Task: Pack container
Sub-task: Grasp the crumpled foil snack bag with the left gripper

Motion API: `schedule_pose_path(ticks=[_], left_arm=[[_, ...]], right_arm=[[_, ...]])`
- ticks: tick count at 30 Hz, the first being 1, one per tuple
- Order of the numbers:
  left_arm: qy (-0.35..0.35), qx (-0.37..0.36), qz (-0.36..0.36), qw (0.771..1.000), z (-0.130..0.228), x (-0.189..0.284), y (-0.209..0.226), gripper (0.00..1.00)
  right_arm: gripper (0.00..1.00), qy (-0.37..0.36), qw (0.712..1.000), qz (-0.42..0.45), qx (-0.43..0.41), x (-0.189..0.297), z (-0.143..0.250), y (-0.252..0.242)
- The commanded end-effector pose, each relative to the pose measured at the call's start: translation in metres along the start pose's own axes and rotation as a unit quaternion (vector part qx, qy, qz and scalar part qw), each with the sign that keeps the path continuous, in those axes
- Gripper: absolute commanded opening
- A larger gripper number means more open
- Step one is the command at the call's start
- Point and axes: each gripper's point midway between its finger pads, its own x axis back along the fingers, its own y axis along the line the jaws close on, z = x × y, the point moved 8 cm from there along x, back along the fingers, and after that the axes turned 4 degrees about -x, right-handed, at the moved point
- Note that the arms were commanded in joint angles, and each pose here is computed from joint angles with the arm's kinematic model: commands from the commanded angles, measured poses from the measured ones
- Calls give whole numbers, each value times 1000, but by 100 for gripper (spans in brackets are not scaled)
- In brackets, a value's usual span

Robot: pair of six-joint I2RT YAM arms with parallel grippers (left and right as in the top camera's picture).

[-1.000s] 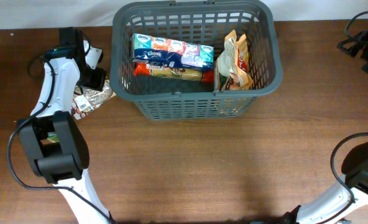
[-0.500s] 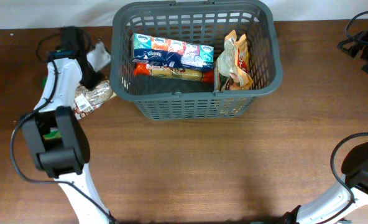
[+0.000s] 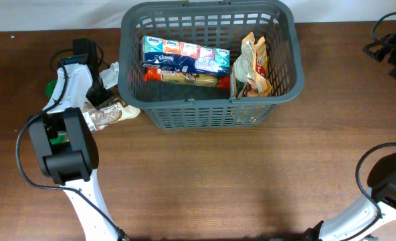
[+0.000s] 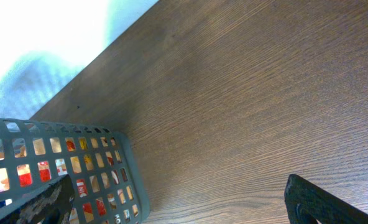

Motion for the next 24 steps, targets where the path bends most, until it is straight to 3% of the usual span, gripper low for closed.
schedule_pose_path(ticks=[1,2,3,4,10,17,24], left_arm=[[18,-20,-5,1000,-6,10,2,59],[19,-24,-3,1000,-8,14,1,65],[18,-26,-5,999,-10,18,2,87],[15,-24,-10,1000,-13,22,4,96],[-15,-2,-32,999,-22,63,23,99],[0,-19,3,1000,-10,111,18,100],[-46,-23,121,991,-11,116,-12,98]], right_arm=[[99,3,1000,-1,2,-3,1,1],[99,4,1000,-1,2,-3,1,1],[99,4,1000,-1,2,-3,1,1],[99,4,1000,-1,2,-3,1,1],[99,3,1000,-1,2,-3,1,1],[99,4,1000,-1,2,-3,1,1],[99,4,1000,-1,2,-3,1,1]])
